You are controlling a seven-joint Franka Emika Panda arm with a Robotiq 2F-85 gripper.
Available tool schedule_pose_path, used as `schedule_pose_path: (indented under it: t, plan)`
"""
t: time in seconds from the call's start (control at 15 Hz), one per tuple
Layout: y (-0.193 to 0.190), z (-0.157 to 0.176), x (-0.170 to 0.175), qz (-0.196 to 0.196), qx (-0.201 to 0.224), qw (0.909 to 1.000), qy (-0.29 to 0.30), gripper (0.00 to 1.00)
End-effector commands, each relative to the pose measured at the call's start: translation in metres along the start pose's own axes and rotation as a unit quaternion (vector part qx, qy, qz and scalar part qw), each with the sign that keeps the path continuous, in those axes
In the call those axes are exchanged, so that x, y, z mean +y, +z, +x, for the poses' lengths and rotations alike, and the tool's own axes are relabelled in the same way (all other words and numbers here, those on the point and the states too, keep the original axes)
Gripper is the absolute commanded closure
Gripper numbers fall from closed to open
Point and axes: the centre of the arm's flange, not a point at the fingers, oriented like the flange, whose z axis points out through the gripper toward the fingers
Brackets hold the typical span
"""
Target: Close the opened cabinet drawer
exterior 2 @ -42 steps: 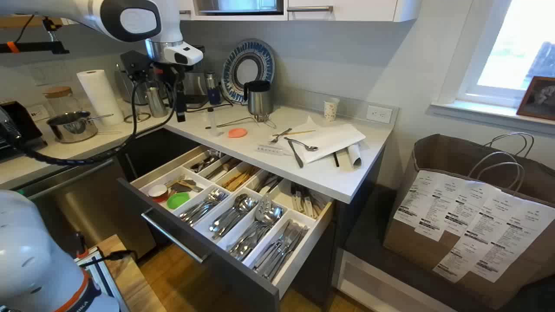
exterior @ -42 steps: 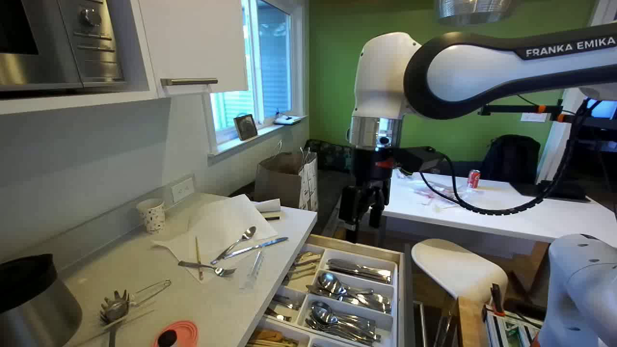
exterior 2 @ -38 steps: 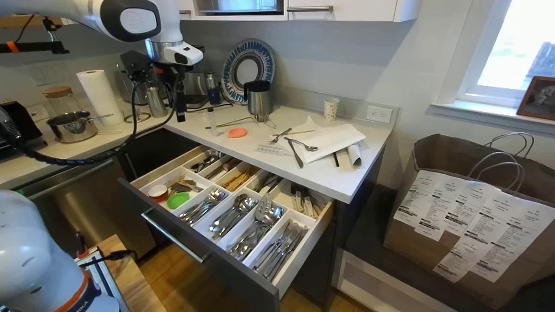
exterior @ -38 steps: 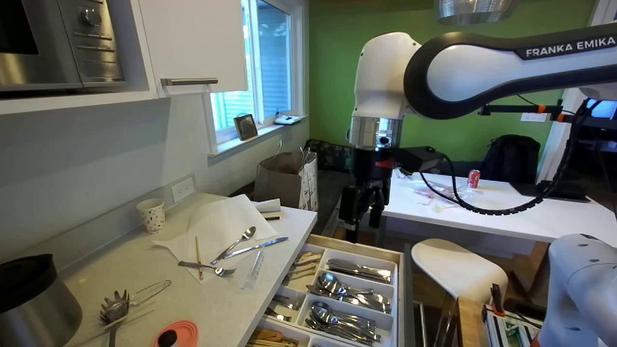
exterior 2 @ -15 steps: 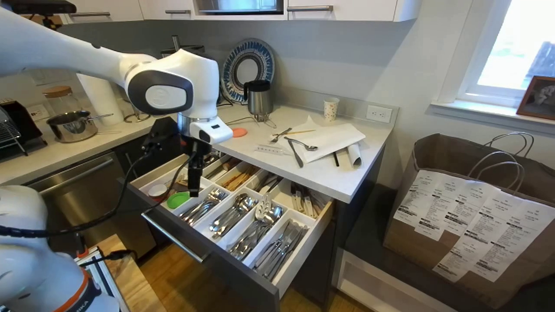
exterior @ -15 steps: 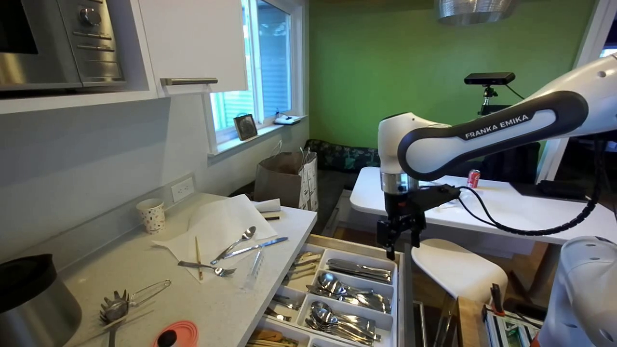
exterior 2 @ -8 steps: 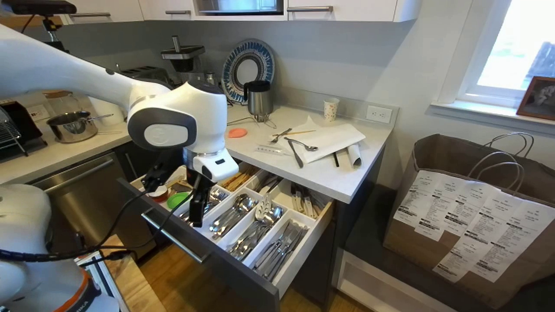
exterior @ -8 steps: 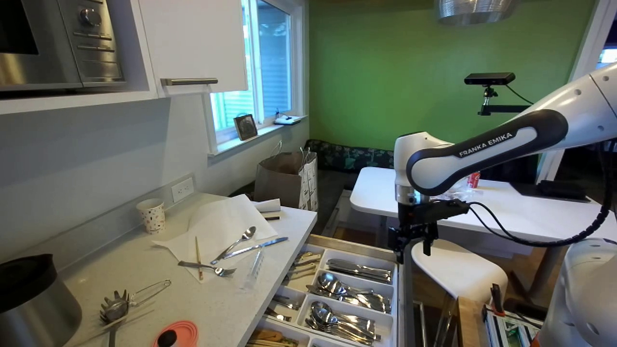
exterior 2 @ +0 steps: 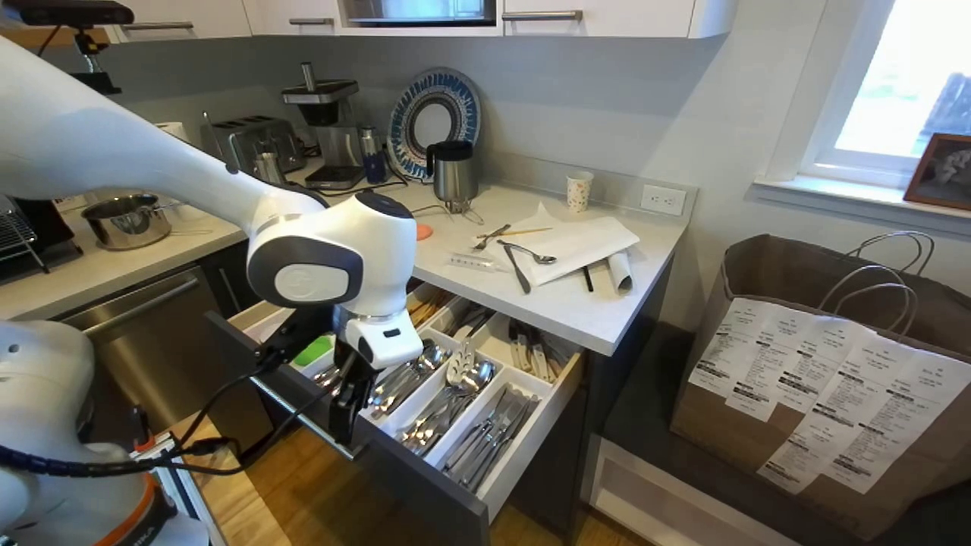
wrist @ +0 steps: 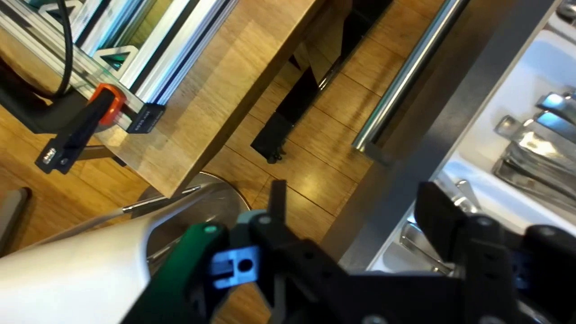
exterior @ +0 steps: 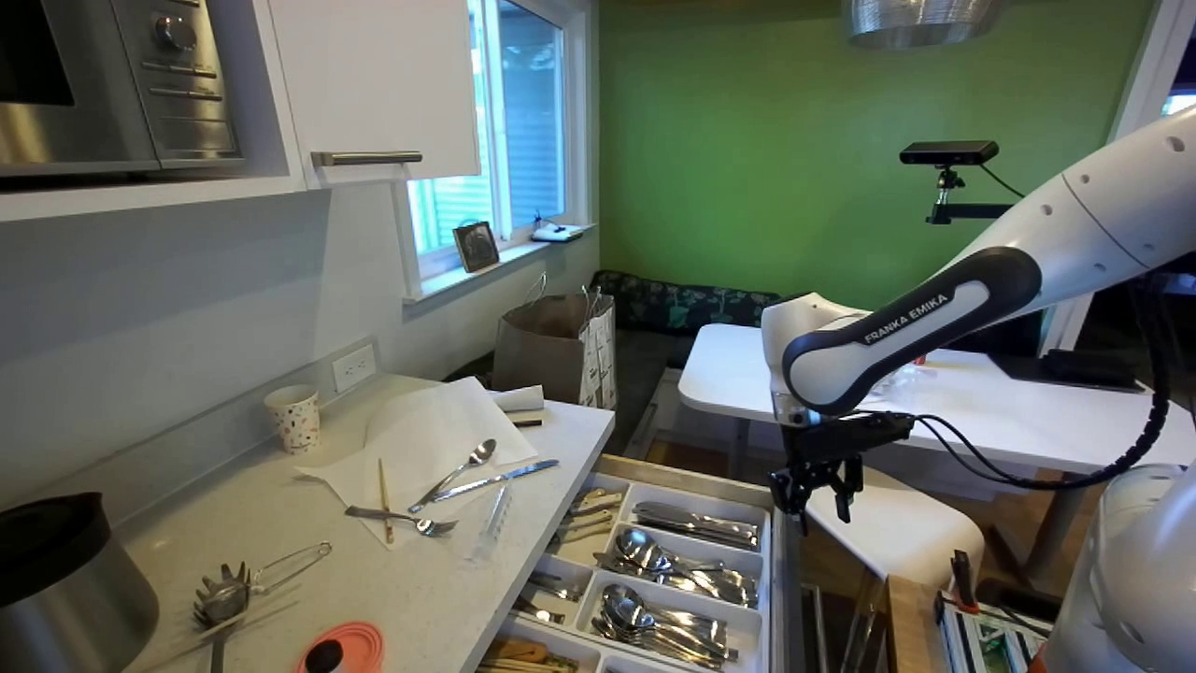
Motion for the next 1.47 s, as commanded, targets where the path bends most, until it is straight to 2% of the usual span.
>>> schedule_pose_path:
  t: [0.0,0.4,0.8,1.13,1.4]
  plan:
    - [0.031,0.019,0.004,-0.019,-0.008,0.9987,0.047,0.56]
    - [0.061,0.042,0.001,-0.015,-0.018,0.9954,0.092,1.00]
    - [0.073,0.055,-0.006,0.008,0.001,0.9918,0.127,1.00]
    - [0.067,0.059,-0.017,0.056,0.015,0.9868,0.152,1.00]
    - [0.064,0.066,-0.033,0.105,0.025,0.9786,0.175,1.00]
